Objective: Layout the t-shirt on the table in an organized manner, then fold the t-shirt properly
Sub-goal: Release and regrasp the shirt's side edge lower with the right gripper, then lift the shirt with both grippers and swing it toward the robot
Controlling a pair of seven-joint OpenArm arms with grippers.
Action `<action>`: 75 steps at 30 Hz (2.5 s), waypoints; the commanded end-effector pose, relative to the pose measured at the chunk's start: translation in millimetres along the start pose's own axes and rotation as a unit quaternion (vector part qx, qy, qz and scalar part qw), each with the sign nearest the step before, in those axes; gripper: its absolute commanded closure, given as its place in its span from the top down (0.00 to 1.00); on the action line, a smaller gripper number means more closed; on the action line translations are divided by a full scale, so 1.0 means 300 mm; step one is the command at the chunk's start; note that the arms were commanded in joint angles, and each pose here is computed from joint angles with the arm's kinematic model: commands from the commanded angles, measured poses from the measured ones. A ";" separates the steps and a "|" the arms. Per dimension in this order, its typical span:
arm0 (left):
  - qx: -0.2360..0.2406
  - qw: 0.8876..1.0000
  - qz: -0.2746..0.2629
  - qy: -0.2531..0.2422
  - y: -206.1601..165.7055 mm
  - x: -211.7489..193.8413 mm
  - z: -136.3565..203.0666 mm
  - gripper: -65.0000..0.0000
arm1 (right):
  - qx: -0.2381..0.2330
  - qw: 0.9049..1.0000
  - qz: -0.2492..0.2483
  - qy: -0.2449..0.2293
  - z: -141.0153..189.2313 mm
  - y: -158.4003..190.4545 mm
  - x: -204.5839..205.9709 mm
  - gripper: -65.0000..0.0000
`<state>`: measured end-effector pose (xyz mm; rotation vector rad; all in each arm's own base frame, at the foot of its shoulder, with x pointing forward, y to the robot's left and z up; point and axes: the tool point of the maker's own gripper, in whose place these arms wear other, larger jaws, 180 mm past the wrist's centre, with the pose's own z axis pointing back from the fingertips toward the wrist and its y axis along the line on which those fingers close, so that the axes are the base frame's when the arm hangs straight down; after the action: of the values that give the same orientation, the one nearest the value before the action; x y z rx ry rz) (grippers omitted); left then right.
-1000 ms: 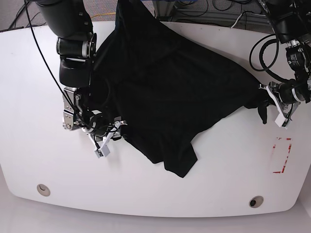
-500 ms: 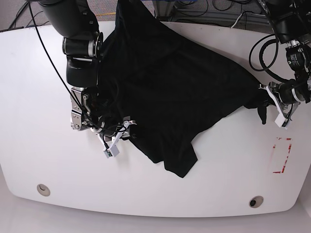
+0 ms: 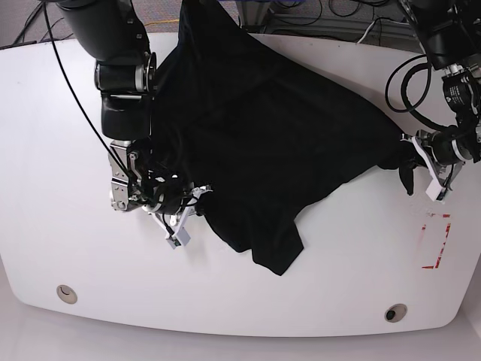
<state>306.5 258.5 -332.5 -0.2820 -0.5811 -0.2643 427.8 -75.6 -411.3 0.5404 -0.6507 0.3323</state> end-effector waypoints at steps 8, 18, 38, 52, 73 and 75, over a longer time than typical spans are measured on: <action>0.020 0.994 -0.040 -0.104 0.027 0.294 0.101 0.00 | -0.075 0.985 0.142 -0.066 0.261 -0.009 0.337 0.00; 0.038 0.975 -0.079 -0.202 0.024 0.579 0.247 0.00 | -0.170 0.960 0.195 -0.111 0.543 -0.028 0.521 0.00; 0.061 0.894 -0.202 -0.395 -0.234 1.186 0.685 0.00 | -0.263 0.910 0.242 -0.209 0.978 -0.061 0.976 0.00; 0.053 0.881 -0.192 -0.429 -0.273 1.361 0.839 0.00 | -0.294 0.884 0.261 -0.254 1.224 -0.011 1.195 0.00; 0.064 0.901 -0.171 -0.393 -0.143 1.250 0.759 0.00 | -0.312 0.893 0.265 -0.186 1.163 -0.084 0.984 0.00; 0.048 0.911 -0.165 -0.375 -0.135 1.207 0.684 0.00 | -0.310 0.893 0.277 -0.171 1.114 -0.077 0.912 0.00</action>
<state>486.6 222.8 32.8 -0.1959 -1.3634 -0.4585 497.2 -239.6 -30.1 -0.1324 -1.1808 0.5455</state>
